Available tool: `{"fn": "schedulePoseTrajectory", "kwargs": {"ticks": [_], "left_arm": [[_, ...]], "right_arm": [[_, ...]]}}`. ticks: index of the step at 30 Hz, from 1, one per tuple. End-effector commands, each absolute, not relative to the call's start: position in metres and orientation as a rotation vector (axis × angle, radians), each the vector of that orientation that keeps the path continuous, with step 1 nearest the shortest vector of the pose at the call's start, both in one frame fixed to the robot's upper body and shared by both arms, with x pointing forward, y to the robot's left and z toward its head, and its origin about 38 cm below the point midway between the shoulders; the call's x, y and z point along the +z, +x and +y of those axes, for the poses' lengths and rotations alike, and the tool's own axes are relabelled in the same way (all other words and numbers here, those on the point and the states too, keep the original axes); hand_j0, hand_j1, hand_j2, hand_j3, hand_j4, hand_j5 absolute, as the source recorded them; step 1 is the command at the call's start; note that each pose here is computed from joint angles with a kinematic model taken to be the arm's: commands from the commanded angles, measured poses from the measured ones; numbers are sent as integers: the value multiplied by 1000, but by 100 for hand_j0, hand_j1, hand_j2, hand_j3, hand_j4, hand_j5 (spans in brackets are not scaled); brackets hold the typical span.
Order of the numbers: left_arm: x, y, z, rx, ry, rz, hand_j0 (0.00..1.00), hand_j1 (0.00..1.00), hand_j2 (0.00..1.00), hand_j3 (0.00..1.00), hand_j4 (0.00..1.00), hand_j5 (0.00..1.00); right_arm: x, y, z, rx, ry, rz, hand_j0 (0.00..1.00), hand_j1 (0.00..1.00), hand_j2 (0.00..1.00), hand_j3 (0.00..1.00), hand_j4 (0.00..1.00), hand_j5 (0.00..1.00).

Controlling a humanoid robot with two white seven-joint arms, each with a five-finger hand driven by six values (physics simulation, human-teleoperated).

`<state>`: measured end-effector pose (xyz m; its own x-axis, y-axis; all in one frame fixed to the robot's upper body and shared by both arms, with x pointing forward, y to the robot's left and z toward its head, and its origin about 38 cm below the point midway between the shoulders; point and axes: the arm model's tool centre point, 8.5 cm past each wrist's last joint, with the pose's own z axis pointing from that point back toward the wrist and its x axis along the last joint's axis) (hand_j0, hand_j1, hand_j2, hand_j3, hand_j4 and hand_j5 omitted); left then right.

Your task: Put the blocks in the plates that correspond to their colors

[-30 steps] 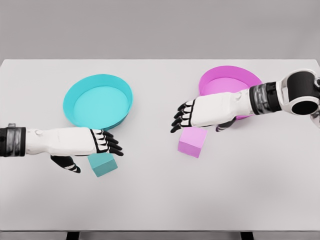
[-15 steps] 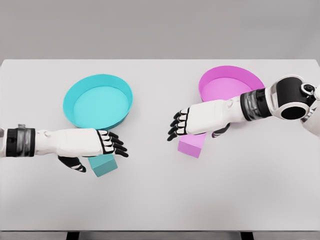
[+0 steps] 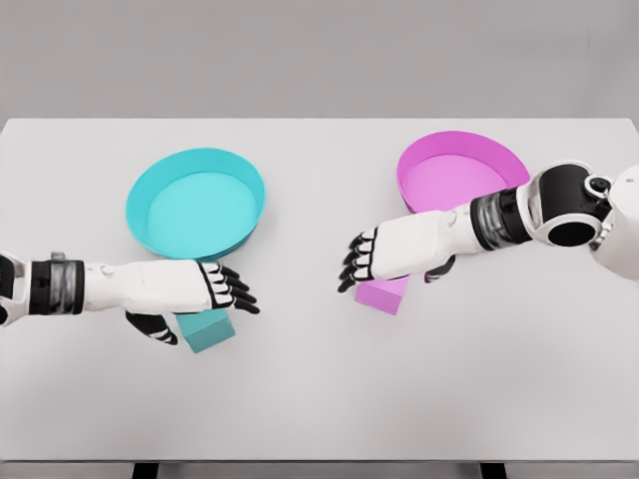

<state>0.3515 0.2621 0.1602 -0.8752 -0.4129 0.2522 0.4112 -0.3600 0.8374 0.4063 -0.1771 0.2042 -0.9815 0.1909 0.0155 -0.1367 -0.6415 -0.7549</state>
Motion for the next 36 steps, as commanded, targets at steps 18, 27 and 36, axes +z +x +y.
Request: {"fn": "schedulePoseTrajectory", "kwargs": {"ticks": [18, 27, 36], "left_arm": [[154, 350, 262, -2246, -4, -1366, 64, 64, 64, 64, 64, 64], [161, 353, 263, -2244, 16, -1381, 50, 50, 50, 50, 50, 50], [193, 362, 262, -2212, 85, -1484, 50, 50, 50, 50, 50, 50]], "right_arm": [[195, 406, -169, 2738, -109, -1193, 100, 100, 100, 100, 100, 100], [194, 406, -169, 2749, -120, -1183, 97, 97, 97, 97, 97, 97], [194, 407, -169, 2748, -122, -1185, 62, 62, 62, 62, 62, 62]]}}
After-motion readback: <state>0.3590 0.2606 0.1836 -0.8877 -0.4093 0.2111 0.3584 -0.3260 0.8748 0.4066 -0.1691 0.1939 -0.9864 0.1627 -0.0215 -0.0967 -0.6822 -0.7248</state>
